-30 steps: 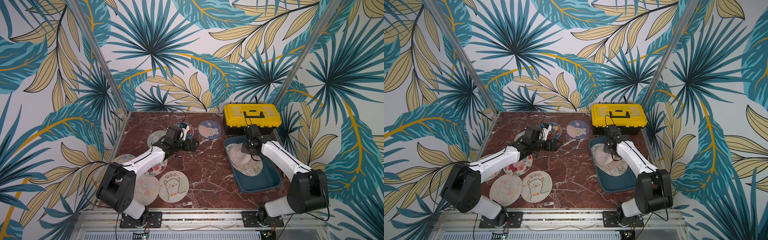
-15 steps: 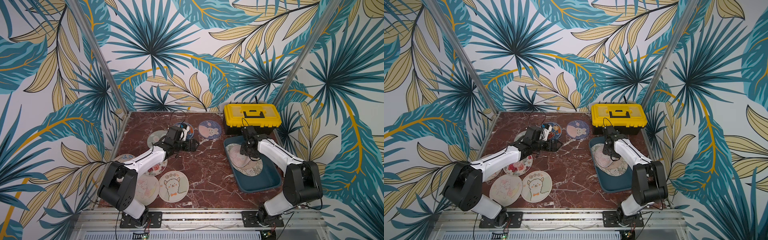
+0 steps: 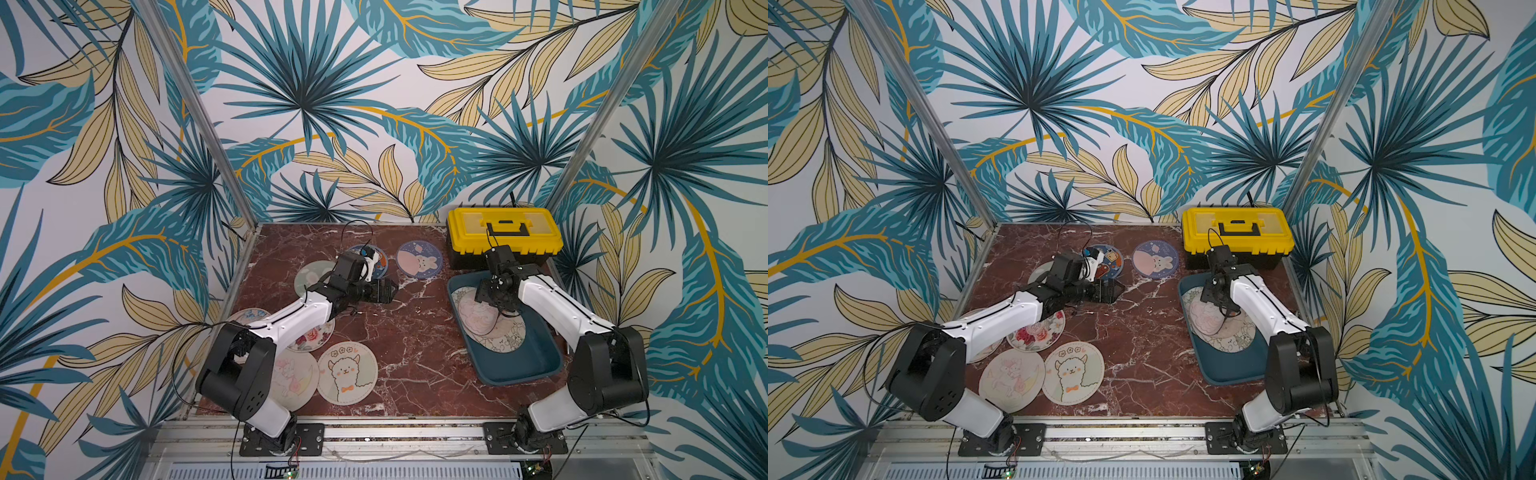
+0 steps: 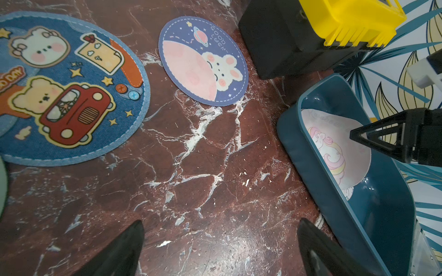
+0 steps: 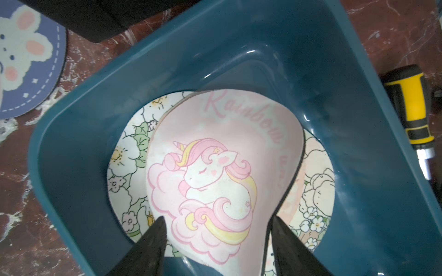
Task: Put the coasters into the storage box
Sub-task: Place the coaster in the storage box.
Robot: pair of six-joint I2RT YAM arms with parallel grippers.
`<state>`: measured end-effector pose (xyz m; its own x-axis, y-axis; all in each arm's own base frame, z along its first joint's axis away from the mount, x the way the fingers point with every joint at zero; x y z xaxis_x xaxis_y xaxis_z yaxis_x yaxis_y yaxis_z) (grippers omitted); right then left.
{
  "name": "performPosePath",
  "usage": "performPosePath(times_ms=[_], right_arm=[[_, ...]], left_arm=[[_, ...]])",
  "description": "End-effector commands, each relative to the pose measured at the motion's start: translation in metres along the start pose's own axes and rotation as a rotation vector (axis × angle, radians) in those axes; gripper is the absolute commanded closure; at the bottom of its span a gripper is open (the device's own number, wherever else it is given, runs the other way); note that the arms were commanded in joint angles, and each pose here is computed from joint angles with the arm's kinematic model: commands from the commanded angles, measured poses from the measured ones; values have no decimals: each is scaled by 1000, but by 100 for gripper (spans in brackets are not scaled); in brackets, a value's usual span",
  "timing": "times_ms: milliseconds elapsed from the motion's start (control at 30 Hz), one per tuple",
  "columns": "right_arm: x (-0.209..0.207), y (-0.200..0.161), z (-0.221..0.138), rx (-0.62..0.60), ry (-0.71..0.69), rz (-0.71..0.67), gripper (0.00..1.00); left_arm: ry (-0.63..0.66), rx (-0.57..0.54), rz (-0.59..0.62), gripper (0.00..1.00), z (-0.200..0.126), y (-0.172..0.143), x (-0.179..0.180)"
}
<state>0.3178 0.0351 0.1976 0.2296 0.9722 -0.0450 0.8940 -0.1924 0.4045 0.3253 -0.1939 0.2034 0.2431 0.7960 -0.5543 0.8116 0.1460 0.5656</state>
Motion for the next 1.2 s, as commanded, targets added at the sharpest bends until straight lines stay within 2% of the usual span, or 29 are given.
performPosePath(times_ms=[0,333,633,967,1167], right_arm=[[5,4,-20,-34,47,-24,30],[31,19,-39,-88,73,-134,30],[92,35,-44,-99,159,-366,29],[146,52,-25,-127,278,-480,27],[166,60,-6,-123,254,-529,27]], left_arm=[[-13,-56,31,0,-2,17,-10],[20,-85,40,0,-4,20,-9],[62,-107,29,0,-7,18,-5],[24,-137,36,0,-9,16,-5],[43,-172,54,0,-18,13,-3]])
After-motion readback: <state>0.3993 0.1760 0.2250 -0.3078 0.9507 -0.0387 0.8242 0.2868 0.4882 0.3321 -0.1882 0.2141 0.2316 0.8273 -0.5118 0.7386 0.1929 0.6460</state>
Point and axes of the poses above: each gripper's point midway between its finger pads, its own z axis out along the fingers, its own x axis along the line the jaws close on, y = z × x, the point moved 9 cm from there along -z, back along the fingers, and after that the axes turned 9 degrees about -z, right-handed, at the moved point
